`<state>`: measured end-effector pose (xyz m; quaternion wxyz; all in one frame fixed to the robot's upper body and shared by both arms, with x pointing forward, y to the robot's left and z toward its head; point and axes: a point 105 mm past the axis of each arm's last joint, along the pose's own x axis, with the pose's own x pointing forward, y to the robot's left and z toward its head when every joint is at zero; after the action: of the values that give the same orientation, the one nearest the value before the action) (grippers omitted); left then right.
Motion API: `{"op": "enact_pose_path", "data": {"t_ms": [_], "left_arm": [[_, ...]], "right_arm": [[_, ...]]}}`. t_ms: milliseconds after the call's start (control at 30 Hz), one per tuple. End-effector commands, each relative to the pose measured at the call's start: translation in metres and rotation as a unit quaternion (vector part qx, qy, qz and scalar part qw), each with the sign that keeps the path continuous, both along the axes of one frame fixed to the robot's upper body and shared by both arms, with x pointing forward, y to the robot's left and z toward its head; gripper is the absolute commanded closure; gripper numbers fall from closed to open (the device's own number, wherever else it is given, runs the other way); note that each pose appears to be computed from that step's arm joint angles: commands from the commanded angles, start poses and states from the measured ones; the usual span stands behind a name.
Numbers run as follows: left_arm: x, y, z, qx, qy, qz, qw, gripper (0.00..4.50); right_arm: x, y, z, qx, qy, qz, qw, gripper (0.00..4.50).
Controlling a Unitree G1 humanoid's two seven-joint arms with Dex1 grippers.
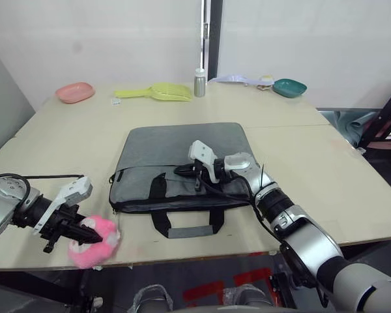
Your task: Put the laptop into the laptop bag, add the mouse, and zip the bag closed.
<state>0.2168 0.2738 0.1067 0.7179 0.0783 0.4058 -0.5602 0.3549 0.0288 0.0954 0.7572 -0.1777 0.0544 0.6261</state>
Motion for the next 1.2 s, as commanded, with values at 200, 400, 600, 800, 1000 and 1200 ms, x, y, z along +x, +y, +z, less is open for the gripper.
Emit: {"op": "enact_pose_path", "data": {"t_ms": [200, 400, 600, 800, 1000, 1200], "left_arm": [[-0.009, -0.030, 0.011, -0.060, -0.005, 0.016, 0.998, 4.49], [-0.017, -0.058, 0.006, -0.109, 0.007, 0.029, 0.994, 4.49], [-0.018, -0.085, -0.004, -0.142, 0.006, 0.034, 0.989, 4.49], [-0.014, -0.104, -0.008, -0.164, 0.002, 0.037, 0.986, 4.49], [-0.007, -0.124, -0.008, -0.191, -0.005, 0.033, 0.981, 4.49], [-0.003, -0.147, -0.009, -0.214, -0.006, 0.023, 0.976, 4.49]], "right_arm": [[-0.006, -0.021, -0.055, -0.112, 0.042, -0.018, 0.993, 4.50], [-0.007, -0.018, -0.057, -0.113, 0.042, -0.018, 0.993, 4.50], [-0.006, -0.018, -0.057, -0.114, 0.044, -0.019, 0.992, 4.50], [-0.007, -0.014, -0.057, -0.113, 0.045, -0.017, 0.992, 4.50], [-0.008, -0.012, -0.057, -0.111, 0.048, -0.016, 0.993, 4.50], [-0.007, -0.012, -0.057, -0.110, 0.051, -0.020, 0.992, 4.50]]}}
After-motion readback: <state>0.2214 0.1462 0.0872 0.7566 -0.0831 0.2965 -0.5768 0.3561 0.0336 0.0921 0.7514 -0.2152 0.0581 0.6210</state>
